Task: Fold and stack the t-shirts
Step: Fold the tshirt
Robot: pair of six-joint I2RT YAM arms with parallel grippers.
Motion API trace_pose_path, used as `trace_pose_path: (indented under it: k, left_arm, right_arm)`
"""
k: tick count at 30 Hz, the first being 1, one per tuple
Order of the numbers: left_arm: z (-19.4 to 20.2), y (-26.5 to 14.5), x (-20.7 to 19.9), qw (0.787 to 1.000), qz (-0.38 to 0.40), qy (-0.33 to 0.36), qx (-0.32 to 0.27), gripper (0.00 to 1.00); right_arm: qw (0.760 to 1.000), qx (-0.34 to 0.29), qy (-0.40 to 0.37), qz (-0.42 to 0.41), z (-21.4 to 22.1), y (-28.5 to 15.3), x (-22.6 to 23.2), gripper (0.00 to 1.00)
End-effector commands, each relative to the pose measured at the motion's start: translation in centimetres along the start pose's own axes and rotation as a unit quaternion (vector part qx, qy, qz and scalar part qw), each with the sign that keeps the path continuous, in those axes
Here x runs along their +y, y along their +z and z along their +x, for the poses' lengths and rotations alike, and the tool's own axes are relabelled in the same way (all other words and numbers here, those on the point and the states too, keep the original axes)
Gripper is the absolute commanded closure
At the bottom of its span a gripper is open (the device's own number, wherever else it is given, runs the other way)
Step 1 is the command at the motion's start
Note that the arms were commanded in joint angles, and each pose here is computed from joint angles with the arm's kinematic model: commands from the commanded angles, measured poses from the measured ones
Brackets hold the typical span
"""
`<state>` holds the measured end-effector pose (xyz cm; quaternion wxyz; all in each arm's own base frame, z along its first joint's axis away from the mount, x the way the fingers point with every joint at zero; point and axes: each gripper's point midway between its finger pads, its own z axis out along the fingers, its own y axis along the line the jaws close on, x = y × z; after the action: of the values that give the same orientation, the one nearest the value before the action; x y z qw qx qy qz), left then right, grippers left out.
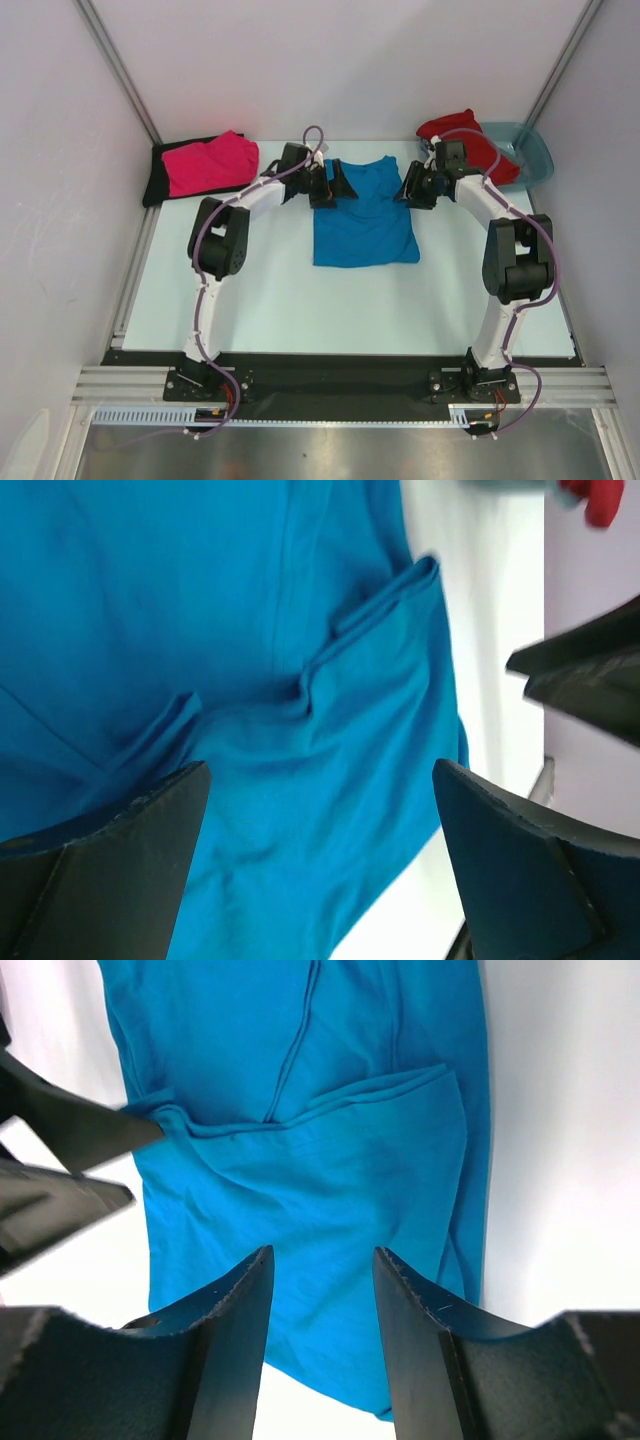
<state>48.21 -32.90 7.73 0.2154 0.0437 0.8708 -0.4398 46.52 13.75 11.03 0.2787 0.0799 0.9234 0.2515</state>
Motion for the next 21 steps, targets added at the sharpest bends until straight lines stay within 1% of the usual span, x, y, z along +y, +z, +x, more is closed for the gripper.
trace_pose_path:
  k: [1,3,4,6,7,9,10,11,12,13,14,15,16,17,18,20,21]
  left_arm:
    - [-4.7,-1.6,-1.4,0.997,-0.014,0.047,-0.056,0.00]
    - [-5.4,-2.4,-1.4,0.996,-0.026,0.055,-0.066,0.00]
    - [-5.9,-3.3,-1.1,0.995,-0.045,0.055,-0.076,0.00]
    - [-5.2,-4.2,0.0,0.993,-0.075,0.057,-0.075,0.00]
    - [-5.4,-5.5,-0.7,0.991,-0.084,0.064,-0.084,0.00]
    - [-4.7,-6.5,-1.4,0.990,-0.081,0.071,-0.086,0.00]
    - [-2.4,-6.4,-0.5,0.992,-0.085,0.060,-0.067,0.00]
    - [-2.4,-7.7,-2.3,0.991,-0.072,0.074,-0.081,0.00]
    - [0.1,-7.7,-1.1,0.993,-0.083,0.062,-0.059,0.00]
    - [1.3,-8.0,-1.5,0.993,-0.086,0.061,-0.055,0.00]
    - [1.4,-9.0,-2.8,0.992,-0.076,0.073,-0.072,0.01]
    - [2.5,-9.3,-3.0,0.992,-0.076,0.068,-0.070,0.00]
    - [5.5,-9.0,-1.8,0.994,-0.086,0.056,-0.047,0.00]
    - [5.7,-9.8,-3.1,0.993,-0.074,0.062,-0.063,0.00]
    - [8.1,-9.7,-1.7,0.994,-0.089,0.051,-0.047,0.00]
    - [10.1,-9.8,-1.7,0.994,-0.089,0.040,-0.041,0.00]
    - [11.6,-9.8,-1.7,0.995,-0.084,0.042,-0.037,0.00]
  right_arm:
    - [1.000,-0.002,-0.011,-0.010,-0.5,-0.1,0.4,0.51]
    - [1.000,0.002,-0.011,-0.006,-0.2,-0.3,0.2,0.51]
    - [1.000,0.005,-0.010,0.003,0.1,-0.5,-0.1,0.51]
    - [1.000,0.007,-0.012,0.014,0.6,-0.8,-0.3,0.51]
    - [1.000,0.007,-0.014,0.018,0.8,-1.2,-0.4,0.51]
    - [0.999,0.012,-0.018,0.043,1.9,-2.0,-0.8,0.51]
    - [0.998,0.015,-0.021,0.054,2.4,-2.3,-1.1,0.51]
    - [0.996,0.026,-0.021,0.085,3.7,-2.5,-2.2,0.51]
    - [0.995,0.023,-0.029,0.094,4.2,-3.3,-2.0,0.50]
    - [0.994,0.025,-0.031,0.103,4.8,-3.6,-2.3,0.50]
    - [0.992,0.025,-0.030,0.120,5.2,-3.9,-3.0,0.50]
    - [0.990,0.032,-0.027,0.131,6.5,-4.4,-3.6,0.50]
    - [0.989,0.031,-0.030,0.142,7.0,-4.6,-3.9,0.50]
    - [0.988,0.034,-0.031,0.148,7.7,-4.7,-4.3,0.50]
    - [0.987,0.037,-0.031,0.153,8.6,-5.1,-4.6,0.50]
    - [0.986,0.035,-0.033,0.162,9.4,-5.4,-4.9,0.50]
    - [0.984,0.040,-0.030,0.169,10.3,-5.5,-5.5,0.49]
